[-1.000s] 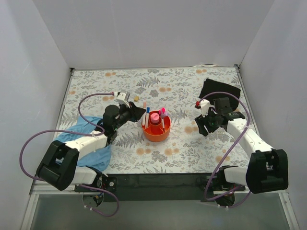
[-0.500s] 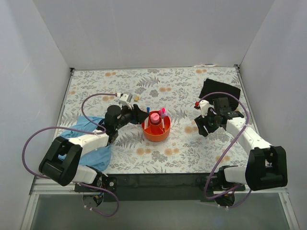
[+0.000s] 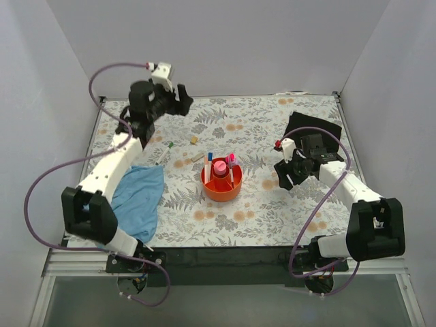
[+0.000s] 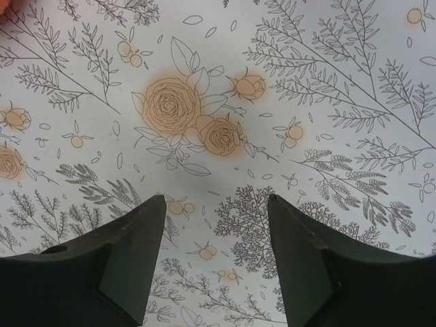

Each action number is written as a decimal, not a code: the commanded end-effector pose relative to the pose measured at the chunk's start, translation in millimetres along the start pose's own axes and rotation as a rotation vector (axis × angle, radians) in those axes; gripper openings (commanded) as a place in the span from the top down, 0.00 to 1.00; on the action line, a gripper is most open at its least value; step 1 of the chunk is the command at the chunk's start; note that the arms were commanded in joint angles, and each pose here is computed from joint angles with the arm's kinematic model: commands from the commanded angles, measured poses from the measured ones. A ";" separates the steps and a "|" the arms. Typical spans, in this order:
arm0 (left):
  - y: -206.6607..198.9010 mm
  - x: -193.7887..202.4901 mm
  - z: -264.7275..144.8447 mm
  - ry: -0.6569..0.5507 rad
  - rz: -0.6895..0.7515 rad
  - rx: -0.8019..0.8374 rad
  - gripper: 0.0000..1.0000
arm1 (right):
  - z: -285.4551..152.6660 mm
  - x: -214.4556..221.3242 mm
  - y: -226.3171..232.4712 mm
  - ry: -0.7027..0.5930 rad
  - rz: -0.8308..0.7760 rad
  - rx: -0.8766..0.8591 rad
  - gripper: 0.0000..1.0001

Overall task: Sort the stationery into containers
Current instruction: Pick up the pen from the center of the board, then place the pen in the storage box, then move the storage box to the center of the board.

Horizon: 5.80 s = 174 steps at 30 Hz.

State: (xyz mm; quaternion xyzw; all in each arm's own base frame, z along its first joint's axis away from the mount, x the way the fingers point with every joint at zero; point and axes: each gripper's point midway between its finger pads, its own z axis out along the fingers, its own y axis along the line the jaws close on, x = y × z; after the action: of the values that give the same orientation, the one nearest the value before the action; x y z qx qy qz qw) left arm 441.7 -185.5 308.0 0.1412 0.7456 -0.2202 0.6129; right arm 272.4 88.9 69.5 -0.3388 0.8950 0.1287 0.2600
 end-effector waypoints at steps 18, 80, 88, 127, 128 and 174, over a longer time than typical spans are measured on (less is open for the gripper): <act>151.5 199.4 -11.0 0.917 -0.002 -0.071 0.50 | 6.3 -57.6 -14.5 -0.143 -0.052 -0.032 0.29; -87.2 48.3 -23.8 -0.023 -0.192 0.353 1.00 | -8.1 -26.4 -8.3 -0.113 -0.037 0.041 0.29; -110.9 81.6 -34.7 0.039 -0.226 0.400 1.00 | -9.6 -15.5 -4.2 -0.098 -0.034 0.044 0.29; -91.1 179.0 -38.8 0.180 -0.290 0.306 0.72 | 9.1 -22.9 -8.2 -0.053 -0.001 -0.017 0.30; -91.2 176.8 -38.6 0.178 -0.290 0.305 0.70 | 9.4 -23.7 -8.3 -0.054 0.001 -0.018 0.30; -96.0 257.5 -21.5 0.801 -0.579 0.193 1.00 | 57.0 -100.8 149.2 -0.223 -0.149 -0.564 0.99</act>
State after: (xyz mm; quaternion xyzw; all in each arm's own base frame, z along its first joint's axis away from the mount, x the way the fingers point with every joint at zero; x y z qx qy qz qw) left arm 296.1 -244.2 36.7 0.0399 0.9345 -0.3208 0.1489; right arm 226.0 258.0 66.6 -0.4400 0.7839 0.3843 0.2103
